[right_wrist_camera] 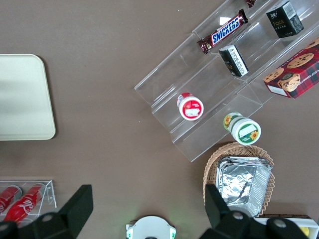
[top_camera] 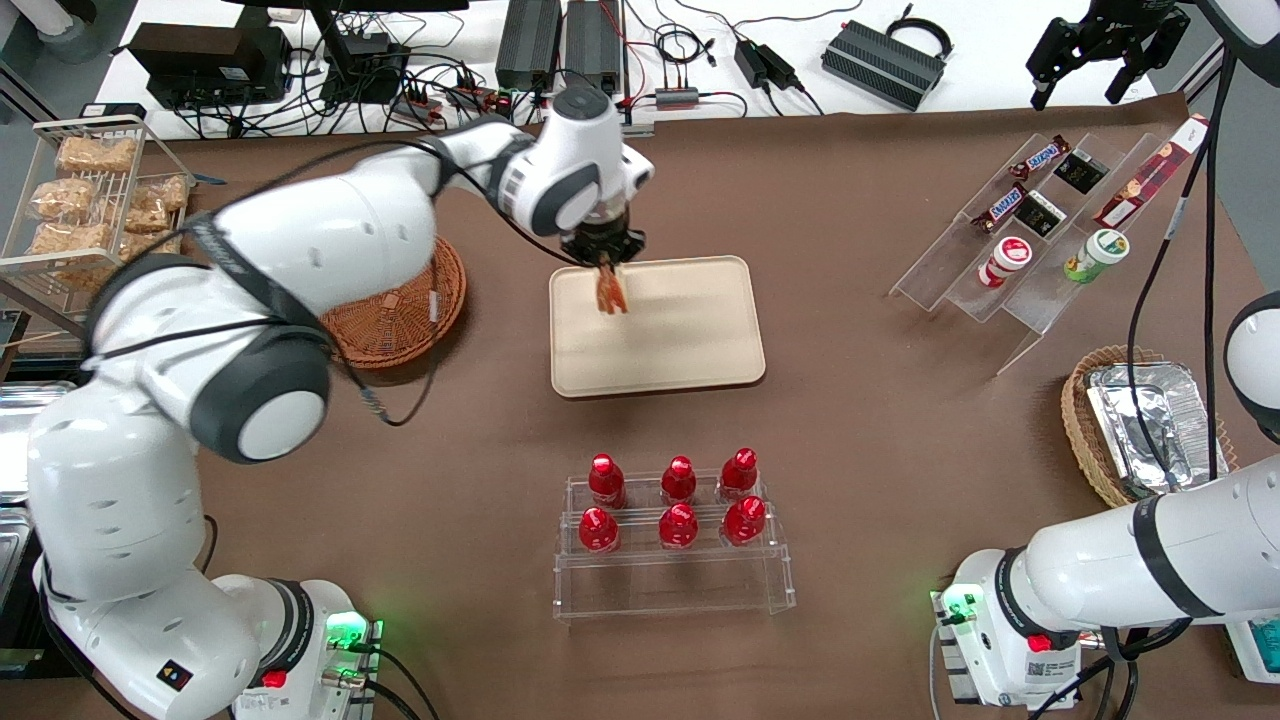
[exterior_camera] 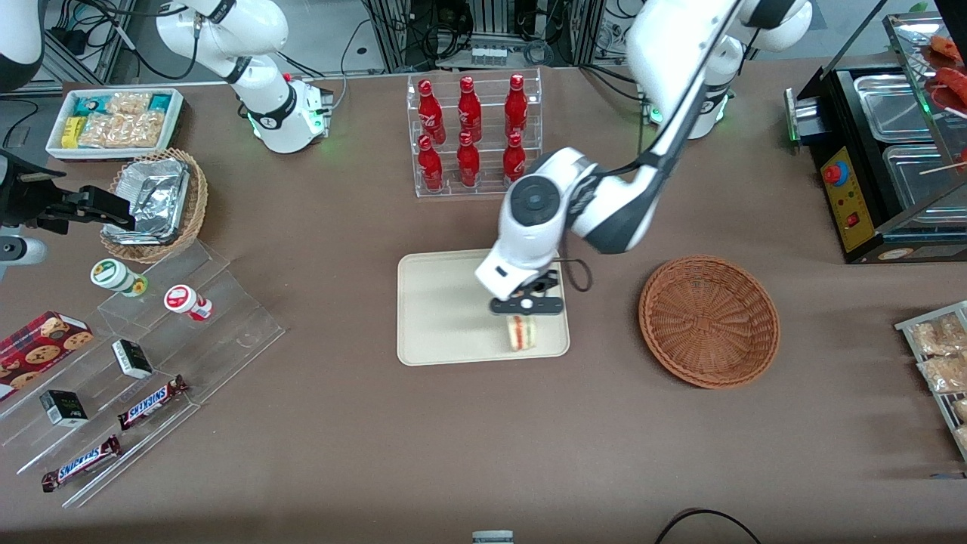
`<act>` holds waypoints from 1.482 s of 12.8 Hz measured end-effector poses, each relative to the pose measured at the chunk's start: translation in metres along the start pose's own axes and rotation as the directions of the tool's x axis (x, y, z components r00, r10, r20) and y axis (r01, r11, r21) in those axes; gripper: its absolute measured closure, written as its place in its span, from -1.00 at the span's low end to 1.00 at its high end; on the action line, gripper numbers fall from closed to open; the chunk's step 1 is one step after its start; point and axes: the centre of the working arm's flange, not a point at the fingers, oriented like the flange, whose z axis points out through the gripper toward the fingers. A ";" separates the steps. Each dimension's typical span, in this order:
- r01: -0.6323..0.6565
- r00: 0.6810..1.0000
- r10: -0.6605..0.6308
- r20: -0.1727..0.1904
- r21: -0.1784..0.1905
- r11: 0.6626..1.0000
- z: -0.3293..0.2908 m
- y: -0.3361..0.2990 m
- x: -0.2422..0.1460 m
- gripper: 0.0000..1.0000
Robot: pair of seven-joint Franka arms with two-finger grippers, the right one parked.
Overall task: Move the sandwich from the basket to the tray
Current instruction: 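Lower the sandwich onto the tray center and open the left gripper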
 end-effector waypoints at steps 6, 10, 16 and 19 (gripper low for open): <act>-0.045 0.999 0.044 -0.017 -0.026 0.999 0.048 0.040 -0.017 0.70; -0.065 0.998 0.065 -0.014 -0.024 0.998 0.052 0.055 -0.031 0.70; -0.073 0.997 0.073 -0.029 0.020 0.997 0.075 0.066 -0.047 0.70; -0.050 0.998 0.051 -0.035 0.023 0.998 0.075 0.068 -0.048 0.35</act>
